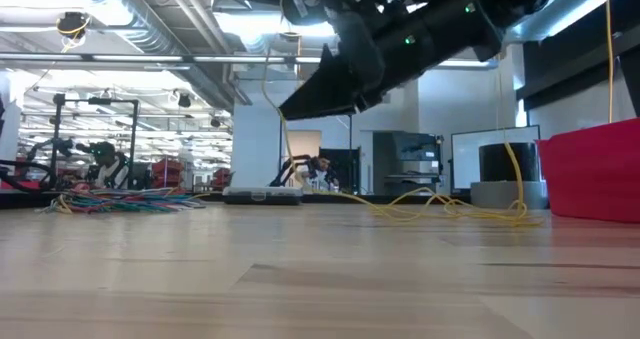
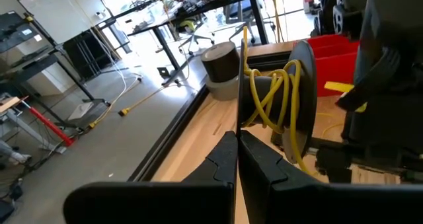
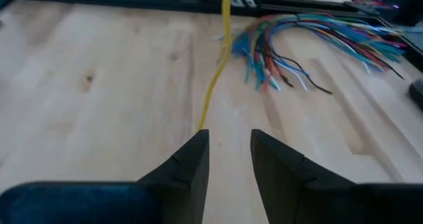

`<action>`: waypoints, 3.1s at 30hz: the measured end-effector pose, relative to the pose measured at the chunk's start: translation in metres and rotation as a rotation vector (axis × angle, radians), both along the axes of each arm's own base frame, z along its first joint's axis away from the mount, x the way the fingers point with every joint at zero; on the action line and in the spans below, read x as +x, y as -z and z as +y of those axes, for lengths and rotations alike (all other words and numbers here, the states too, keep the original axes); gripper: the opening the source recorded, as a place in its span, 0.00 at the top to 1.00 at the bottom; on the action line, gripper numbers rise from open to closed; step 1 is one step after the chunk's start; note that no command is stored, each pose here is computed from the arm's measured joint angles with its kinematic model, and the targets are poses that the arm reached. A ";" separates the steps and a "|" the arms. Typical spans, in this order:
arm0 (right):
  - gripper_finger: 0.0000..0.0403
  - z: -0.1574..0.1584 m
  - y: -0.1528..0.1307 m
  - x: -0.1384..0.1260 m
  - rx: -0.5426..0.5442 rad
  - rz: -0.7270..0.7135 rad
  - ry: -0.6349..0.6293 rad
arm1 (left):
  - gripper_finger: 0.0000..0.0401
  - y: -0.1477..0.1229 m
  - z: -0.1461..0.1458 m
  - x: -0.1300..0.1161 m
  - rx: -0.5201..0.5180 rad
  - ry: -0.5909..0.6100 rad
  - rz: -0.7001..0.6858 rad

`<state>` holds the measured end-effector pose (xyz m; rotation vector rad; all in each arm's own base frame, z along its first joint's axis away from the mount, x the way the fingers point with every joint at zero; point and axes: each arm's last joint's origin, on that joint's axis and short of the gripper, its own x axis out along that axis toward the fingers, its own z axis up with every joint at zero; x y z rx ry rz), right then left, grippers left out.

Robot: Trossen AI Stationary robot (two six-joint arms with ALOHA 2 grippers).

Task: Coil cords
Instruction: Uncoil the yellow wire from the black spool

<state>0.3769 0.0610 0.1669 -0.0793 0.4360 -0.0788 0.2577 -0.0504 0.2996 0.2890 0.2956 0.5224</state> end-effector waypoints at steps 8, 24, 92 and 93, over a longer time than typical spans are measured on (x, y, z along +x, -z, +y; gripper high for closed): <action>0.72 0.004 -0.002 0.000 0.043 -0.015 -0.085 | 1.00 0.000 0.000 0.000 -0.002 0.000 0.002; 0.72 0.007 -0.026 0.016 0.064 0.069 -0.071 | 1.00 0.000 0.000 0.000 0.000 0.000 0.003; 0.99 0.056 -0.065 -0.033 -0.180 -0.074 -0.371 | 1.00 0.003 0.011 0.014 -0.008 -0.132 -0.077; 0.99 0.059 -0.073 -0.031 -0.204 -0.086 -0.384 | 1.00 0.006 0.013 0.016 -0.005 -0.144 -0.067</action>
